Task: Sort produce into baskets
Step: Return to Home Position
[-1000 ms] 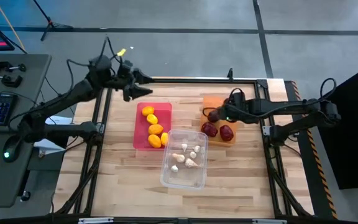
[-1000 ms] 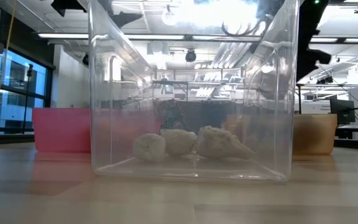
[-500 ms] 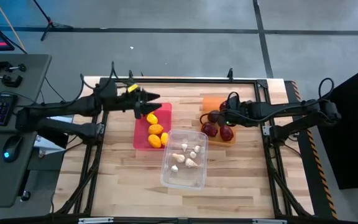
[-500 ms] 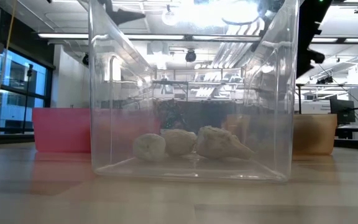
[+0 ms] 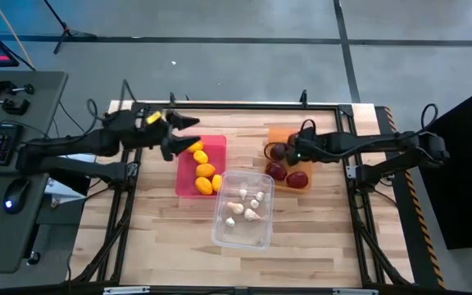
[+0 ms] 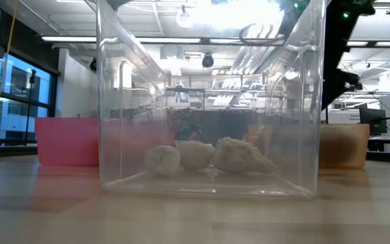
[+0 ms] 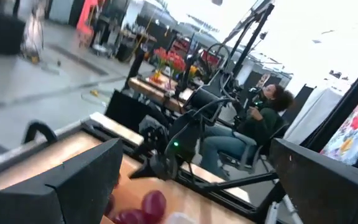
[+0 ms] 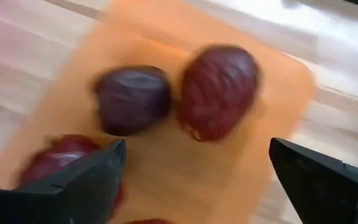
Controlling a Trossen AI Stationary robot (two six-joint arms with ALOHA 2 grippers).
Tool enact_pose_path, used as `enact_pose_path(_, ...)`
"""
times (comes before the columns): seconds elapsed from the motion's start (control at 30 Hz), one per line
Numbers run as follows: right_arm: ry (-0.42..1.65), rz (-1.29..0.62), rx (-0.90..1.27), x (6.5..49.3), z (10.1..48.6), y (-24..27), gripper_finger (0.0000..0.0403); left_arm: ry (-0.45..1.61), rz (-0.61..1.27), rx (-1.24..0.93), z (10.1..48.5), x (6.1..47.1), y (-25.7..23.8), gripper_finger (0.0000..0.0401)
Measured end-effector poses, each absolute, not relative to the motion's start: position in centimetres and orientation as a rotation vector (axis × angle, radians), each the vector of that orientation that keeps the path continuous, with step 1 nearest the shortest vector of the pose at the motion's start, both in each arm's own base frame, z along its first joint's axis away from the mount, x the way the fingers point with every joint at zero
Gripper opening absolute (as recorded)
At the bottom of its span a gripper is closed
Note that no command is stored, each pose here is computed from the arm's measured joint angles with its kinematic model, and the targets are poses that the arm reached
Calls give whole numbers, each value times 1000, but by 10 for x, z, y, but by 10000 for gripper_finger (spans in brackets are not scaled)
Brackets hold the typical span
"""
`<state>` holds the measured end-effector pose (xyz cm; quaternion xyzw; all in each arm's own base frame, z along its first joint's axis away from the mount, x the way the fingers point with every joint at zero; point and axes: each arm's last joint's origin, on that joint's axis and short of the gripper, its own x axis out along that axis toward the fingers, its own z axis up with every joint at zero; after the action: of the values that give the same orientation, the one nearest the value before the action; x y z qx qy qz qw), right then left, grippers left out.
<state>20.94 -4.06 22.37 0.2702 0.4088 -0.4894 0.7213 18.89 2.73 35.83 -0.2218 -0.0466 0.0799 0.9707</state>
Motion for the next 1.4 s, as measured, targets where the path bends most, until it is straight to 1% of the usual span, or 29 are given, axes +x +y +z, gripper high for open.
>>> enact_pose_path(0.13,827,-977,597,224,244,-42,387,-162,167,-365,371,166,27,396)
enact_pose_path(0.27,721,-891,541,237,269,-43,387,-248,212,-400,382,141,26,396)
enact_pose_path(0.37,693,-875,509,240,281,-45,387,-228,229,-396,381,126,25,396)
enact_pose_path(0.43,672,-879,539,241,285,-45,387,-204,229,-386,376,121,23,396)
enact_pose_path(0.53,637,-882,623,243,289,-45,387,-206,193,-395,358,118,18,396)
enact_pose_path(0.7,680,-778,752,244,288,-41,387,-343,134,-482,308,125,11,396)
enact_pose_path(0.8,738,-740,776,242,286,-39,387,-391,139,-538,276,127,9,396)
enact_pose_path(0.9,790,-671,753,242,285,-36,383,-392,143,-574,252,127,8,396)
enact_pose_path(1.07,907,-594,731,237,281,-29,351,-401,200,-603,227,119,10,391)
enact_pose_path(1.23,1060,-590,663,225,275,-17,311,-449,215,-611,212,108,11,390)
enact_pose_path(1.3,1096,-570,633,221,276,-11,297,-441,240,-626,201,105,12,390)
enact_pose_path(1.4,1096,-543,604,215,279,-1,282,-412,280,-632,198,103,13,390)
